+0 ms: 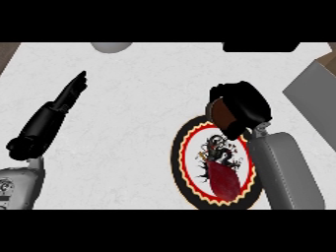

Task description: Pick the cupcake from the plate and place it in the cardboard box

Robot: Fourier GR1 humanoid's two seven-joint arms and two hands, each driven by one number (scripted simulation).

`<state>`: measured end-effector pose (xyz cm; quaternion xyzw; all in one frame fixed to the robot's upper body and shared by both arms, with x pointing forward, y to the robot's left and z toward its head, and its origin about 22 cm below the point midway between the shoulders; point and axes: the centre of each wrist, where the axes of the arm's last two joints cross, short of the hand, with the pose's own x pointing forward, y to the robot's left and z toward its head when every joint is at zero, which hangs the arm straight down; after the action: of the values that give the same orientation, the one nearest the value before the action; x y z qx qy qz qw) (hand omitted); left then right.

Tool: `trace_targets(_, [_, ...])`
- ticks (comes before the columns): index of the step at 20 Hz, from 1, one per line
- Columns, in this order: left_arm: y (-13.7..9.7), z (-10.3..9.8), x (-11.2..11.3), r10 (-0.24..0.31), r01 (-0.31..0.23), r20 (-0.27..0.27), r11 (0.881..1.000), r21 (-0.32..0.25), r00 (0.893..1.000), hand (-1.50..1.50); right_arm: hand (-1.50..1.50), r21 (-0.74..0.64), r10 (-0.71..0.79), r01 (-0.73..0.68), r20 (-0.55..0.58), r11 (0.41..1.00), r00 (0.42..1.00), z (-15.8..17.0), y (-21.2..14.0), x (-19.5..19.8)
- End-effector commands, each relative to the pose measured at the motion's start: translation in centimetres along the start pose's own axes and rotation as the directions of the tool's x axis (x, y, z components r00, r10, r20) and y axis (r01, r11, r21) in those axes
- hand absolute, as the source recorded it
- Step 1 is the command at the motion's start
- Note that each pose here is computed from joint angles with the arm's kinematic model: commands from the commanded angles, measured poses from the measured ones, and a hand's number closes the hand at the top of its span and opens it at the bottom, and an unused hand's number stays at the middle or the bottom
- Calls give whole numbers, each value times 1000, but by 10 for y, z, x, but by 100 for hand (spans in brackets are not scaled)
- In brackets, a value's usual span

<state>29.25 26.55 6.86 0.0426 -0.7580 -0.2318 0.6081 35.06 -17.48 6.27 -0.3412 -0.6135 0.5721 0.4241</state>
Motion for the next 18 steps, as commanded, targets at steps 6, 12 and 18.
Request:
trace_targets(6, [4,13,-2,-5,6,-14,1000,6,1000,0,150,-267,-34,-34,-246,963,969,-11,-87,25])
trace_targets(12, [12,8,-7,13,-12,-13,1000,18,1000,0,150,-508,-304,47,-436,860,847,-4,-130,3])
trace_targets(18, [-8,5,-3,0,0,1,1000,2,1000,0,150,-574,-354,-55,-575,817,738,12,-167,-53])
